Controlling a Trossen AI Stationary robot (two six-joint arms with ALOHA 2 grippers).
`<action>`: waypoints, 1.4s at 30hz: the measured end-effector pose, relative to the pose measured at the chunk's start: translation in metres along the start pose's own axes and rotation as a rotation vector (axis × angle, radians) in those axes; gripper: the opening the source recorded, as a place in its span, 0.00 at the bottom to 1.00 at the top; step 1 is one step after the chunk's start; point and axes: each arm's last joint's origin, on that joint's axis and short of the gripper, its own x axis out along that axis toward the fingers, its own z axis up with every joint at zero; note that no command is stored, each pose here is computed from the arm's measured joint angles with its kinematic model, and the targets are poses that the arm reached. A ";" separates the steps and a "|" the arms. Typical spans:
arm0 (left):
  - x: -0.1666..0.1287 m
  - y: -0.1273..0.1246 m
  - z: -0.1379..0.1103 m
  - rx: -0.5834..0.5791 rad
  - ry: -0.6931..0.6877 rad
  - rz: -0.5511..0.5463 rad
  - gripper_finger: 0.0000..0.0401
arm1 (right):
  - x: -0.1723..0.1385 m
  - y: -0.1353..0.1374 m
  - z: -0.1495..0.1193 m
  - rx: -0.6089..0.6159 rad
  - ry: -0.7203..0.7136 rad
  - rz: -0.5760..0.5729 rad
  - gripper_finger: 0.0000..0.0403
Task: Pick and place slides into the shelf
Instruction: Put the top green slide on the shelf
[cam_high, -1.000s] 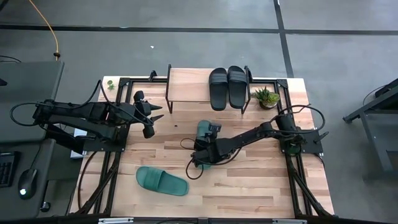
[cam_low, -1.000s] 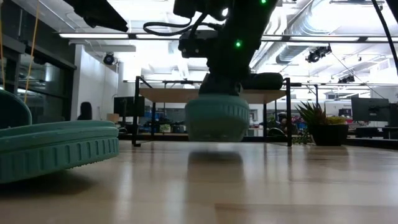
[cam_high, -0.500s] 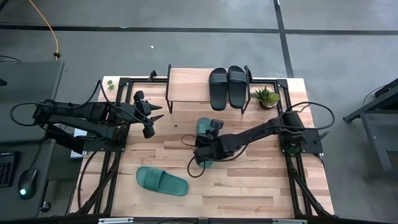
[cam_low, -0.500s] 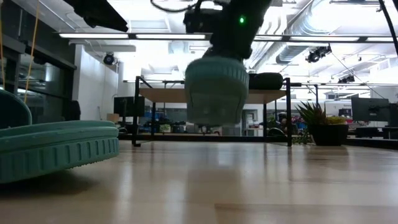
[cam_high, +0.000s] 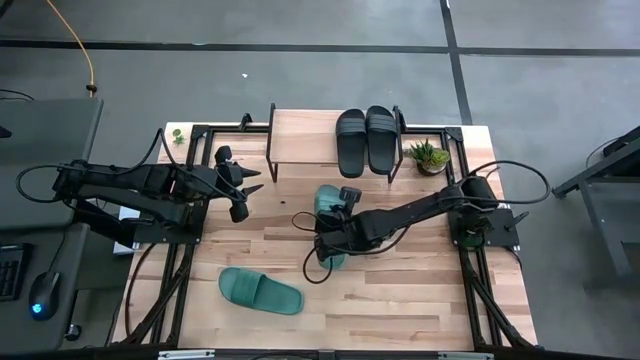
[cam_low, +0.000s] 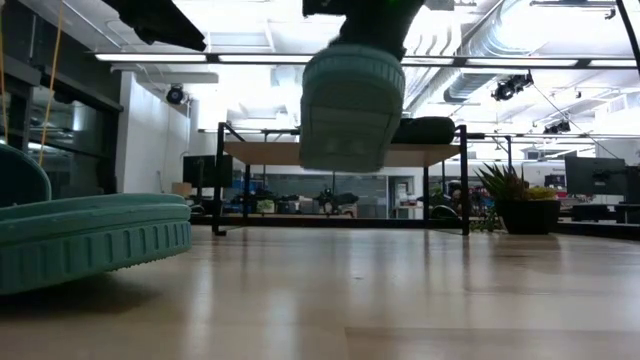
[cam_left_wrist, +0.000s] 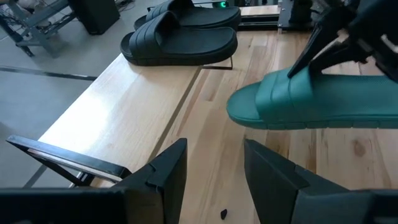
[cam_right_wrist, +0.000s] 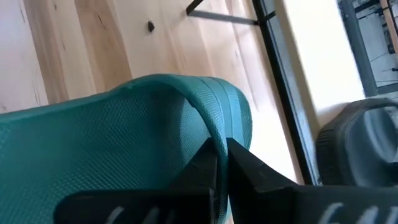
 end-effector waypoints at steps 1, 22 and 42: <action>0.000 0.000 0.000 0.000 0.000 0.000 0.36 | -0.003 -0.002 0.002 -0.003 -0.006 0.001 0.00; 0.000 0.000 0.000 0.000 0.000 0.000 0.36 | -0.064 -0.052 0.050 -0.075 -0.156 -0.108 0.00; 0.000 0.000 0.000 0.000 0.000 0.001 0.36 | -0.022 -0.145 0.071 -0.043 -0.068 -0.198 0.00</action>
